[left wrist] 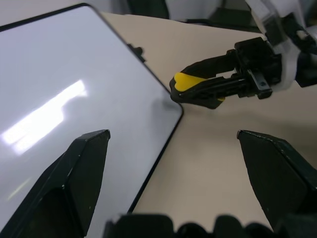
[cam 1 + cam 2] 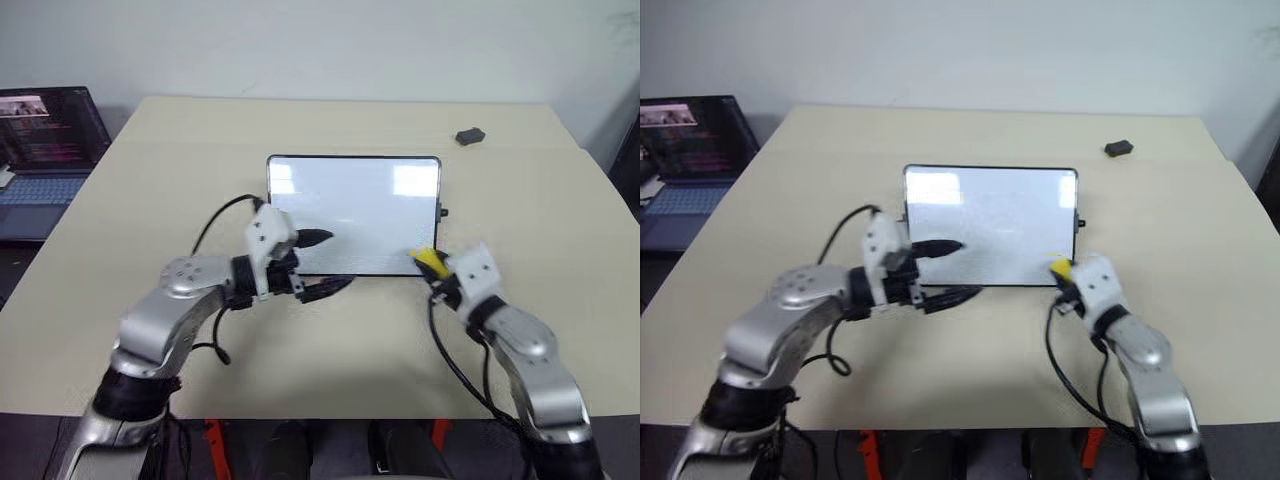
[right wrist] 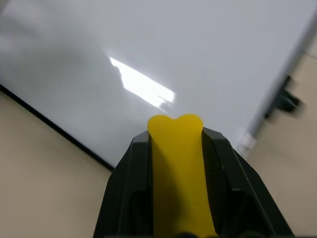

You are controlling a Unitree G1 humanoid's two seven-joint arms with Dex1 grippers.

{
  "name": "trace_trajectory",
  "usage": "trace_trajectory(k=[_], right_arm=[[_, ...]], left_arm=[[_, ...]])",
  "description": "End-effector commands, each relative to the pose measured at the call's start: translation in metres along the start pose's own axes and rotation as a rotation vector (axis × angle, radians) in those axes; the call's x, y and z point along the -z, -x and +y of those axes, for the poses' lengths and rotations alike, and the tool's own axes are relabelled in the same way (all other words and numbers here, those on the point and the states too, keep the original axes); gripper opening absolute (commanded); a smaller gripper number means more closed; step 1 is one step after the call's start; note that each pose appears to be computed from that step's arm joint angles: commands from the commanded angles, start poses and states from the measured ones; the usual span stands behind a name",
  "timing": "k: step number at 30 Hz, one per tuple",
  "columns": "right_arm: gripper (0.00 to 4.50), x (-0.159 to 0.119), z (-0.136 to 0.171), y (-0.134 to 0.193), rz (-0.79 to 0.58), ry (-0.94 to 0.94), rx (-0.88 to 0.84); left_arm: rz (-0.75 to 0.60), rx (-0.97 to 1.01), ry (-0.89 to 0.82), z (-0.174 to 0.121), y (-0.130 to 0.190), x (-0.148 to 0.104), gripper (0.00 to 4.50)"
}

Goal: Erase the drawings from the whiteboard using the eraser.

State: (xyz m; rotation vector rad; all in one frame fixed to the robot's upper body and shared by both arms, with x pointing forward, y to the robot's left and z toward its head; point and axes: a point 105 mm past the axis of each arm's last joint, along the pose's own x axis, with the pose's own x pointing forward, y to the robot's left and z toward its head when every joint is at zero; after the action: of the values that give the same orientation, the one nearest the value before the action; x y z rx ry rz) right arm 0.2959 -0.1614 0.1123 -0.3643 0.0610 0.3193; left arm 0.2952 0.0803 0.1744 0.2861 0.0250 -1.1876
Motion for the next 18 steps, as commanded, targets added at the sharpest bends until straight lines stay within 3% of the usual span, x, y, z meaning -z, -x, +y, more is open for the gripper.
trace_trajectory(k=[1, 11, 18], right_arm=[[0.99, 0.005, -0.026, 0.011, 0.043, -0.015, 0.178], [0.99, 0.026, -0.055, -0.001, 0.169, -0.201, 0.312], [0.99, 0.037, -0.078, -0.011, 0.22, -0.403, 0.392]], left_arm=[[-0.008, 0.078, -0.084, -0.008, -0.01, -0.008, 4.5], [-0.045, 0.291, -0.14, -0.037, -0.039, -0.018, 4.5], [-0.059, 0.303, -0.135, -0.043, -0.044, -0.02, 4.5]])
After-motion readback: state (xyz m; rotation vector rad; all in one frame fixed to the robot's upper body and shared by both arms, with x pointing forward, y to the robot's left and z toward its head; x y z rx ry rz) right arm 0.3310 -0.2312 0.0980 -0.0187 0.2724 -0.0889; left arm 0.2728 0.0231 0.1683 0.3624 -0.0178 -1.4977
